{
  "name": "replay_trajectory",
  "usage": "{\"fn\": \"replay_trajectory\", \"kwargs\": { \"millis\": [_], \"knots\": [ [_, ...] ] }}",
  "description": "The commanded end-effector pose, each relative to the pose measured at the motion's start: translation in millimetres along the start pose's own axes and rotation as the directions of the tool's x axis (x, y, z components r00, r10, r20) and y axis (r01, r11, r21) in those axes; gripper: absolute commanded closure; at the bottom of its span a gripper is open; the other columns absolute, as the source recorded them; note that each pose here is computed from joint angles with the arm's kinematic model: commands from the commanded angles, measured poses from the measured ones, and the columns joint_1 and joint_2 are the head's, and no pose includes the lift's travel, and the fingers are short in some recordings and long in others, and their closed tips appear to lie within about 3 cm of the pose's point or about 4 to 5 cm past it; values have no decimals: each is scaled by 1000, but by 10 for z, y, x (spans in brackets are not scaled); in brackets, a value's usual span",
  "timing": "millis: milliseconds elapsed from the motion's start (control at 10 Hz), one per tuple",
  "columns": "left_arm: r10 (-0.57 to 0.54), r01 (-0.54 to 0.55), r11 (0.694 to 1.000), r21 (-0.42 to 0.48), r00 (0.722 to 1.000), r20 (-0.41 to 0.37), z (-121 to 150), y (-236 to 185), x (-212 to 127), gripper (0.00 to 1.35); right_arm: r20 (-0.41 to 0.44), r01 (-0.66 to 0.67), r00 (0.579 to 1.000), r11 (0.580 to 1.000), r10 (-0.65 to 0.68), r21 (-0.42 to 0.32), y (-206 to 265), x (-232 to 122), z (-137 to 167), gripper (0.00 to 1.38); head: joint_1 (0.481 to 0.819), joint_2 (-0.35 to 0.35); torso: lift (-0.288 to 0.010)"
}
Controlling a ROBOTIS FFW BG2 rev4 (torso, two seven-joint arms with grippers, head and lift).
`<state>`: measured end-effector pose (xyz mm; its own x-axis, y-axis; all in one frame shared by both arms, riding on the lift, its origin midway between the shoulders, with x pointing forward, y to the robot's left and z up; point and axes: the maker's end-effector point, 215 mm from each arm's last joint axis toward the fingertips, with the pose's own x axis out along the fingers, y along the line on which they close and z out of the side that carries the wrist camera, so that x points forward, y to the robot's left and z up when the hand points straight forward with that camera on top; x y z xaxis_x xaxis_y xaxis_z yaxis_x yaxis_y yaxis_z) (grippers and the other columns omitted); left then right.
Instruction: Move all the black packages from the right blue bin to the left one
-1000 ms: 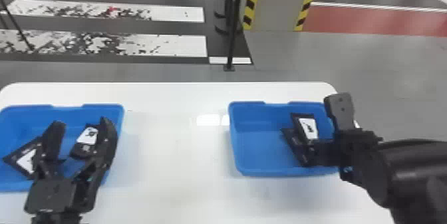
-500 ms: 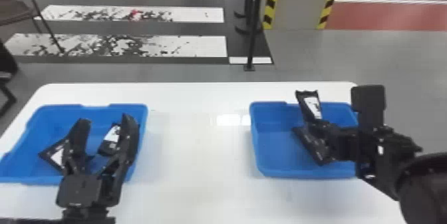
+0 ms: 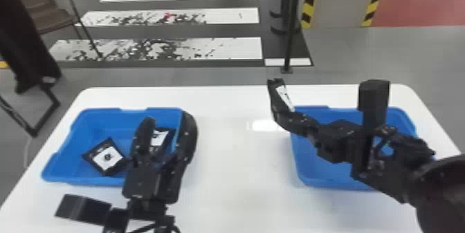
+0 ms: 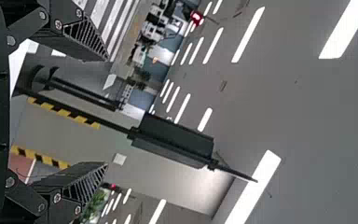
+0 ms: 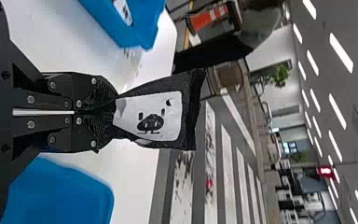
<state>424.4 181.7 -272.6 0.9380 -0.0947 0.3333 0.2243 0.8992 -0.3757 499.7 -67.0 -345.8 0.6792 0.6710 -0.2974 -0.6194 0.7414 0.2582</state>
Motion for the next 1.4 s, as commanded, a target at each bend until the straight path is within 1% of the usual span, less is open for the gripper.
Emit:
{"fn": "replay_trajectory", "kwargs": {
  "millis": [0,100,400,700,800,900,1000,1100,1300],
  "knots": [
    [-60,57,998,-35,994,-87,-282,-279,45,269,-15,-156,988,988,156,20,690,193,-67,1138,695,122,-154],
    [-67,62,997,-41,987,-146,-461,-288,24,272,-23,-218,975,975,219,28,985,237,-103,1138,695,149,-154],
    [-59,56,998,-22,983,-172,-521,-222,3,274,-63,-327,942,944,329,41,1528,289,-227,1138,695,232,-154],
    [-63,60,998,-22,982,-178,-538,-223,0,274,-87,-368,924,928,372,57,1741,281,-338,1138,695,278,-154],
    [-66,63,998,-22,980,-189,-566,-217,-5,383,-85,-369,924,928,373,55,1748,278,-328,1138,695,287,-154],
    [-61,62,998,1,976,-209,-557,-158,3,992,-86,-369,924,927,373,58,1745,280,-336,1138,695,290,-154],
    [-42,51,998,32,973,-228,-517,-59,2,1200,-86,-366,925,929,370,60,1730,284,-355,1138,695,290,-154],
    [-38,47,998,32,970,-238,-540,-42,-10,1214,-79,-365,926,929,369,61,1717,299,-339,1138,695,298,-154],
    [-36,45,998,39,976,-215,-467,-28,8,1213,-52,-364,929,929,367,68,1682,324,-290,1124,695,307,-154]
  ]
}}
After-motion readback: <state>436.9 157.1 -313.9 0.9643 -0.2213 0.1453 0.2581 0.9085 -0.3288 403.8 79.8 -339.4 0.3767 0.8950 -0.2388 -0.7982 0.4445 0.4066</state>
